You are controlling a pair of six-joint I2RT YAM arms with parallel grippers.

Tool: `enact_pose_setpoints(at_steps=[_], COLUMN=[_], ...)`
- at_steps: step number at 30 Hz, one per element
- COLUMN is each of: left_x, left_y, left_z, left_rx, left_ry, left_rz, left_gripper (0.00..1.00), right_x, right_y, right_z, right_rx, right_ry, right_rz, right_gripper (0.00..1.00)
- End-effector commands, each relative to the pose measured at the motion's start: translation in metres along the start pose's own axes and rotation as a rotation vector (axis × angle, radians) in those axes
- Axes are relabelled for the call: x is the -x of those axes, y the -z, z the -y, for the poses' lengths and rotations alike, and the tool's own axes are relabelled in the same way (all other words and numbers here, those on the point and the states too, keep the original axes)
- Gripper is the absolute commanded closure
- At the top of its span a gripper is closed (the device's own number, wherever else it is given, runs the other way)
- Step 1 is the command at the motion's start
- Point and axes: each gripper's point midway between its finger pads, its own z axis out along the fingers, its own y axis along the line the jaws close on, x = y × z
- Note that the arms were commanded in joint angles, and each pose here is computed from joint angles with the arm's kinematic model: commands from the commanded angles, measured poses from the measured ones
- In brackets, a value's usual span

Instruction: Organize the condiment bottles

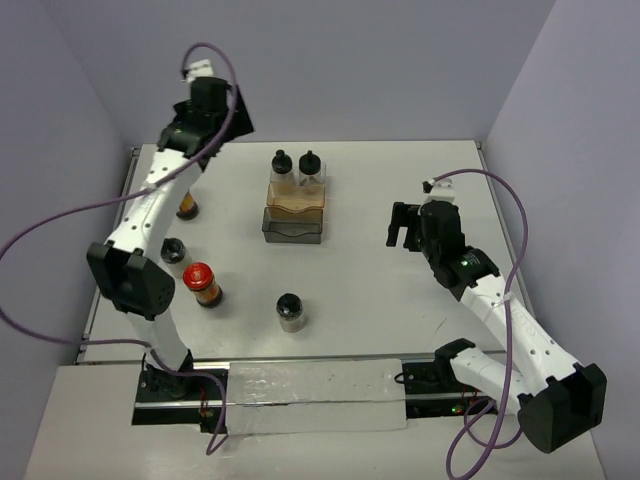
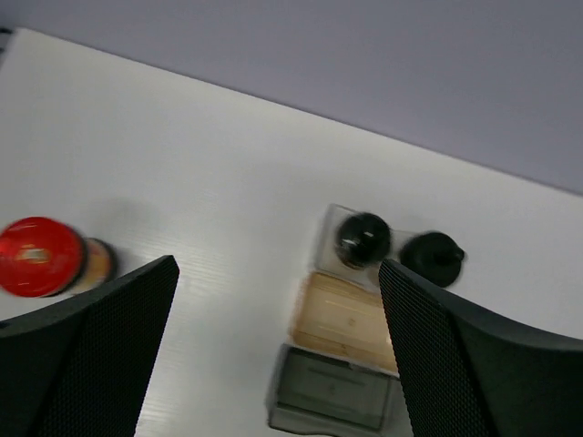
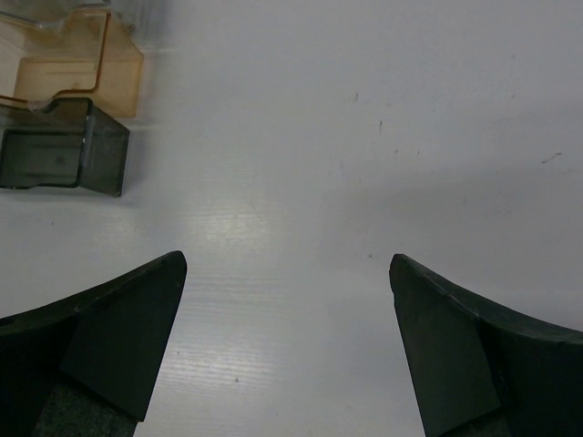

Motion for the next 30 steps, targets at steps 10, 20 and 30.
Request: enact_pose_setpoints(at_steps=[10, 20, 30], left_x=[-0.053, -0.085, -0.103], left_y=[-0.014, -0.041, -0.066], left_z=[-0.214, -0.217, -0.205], left_rx=[0.512, 0.473, 0.414], left_ry=[0.173, 0.216, 0.244], left_rz=[-0.155, -0.23, -0.285], left_gripper=[0.01, 0.0, 0.01], right_x=[-0.009, -0.01, -0.01], right_y=[-0.016, -0.02, -0.017], right_z=[-0.01, -0.014, -0.011], right_rx=[0.04, 0.05, 0.042], right_ry=[0.002, 0.004, 0.005], right_rz=[0.0, -0.015, -0.011], right_gripper=[0.0, 0.0, 0.0])
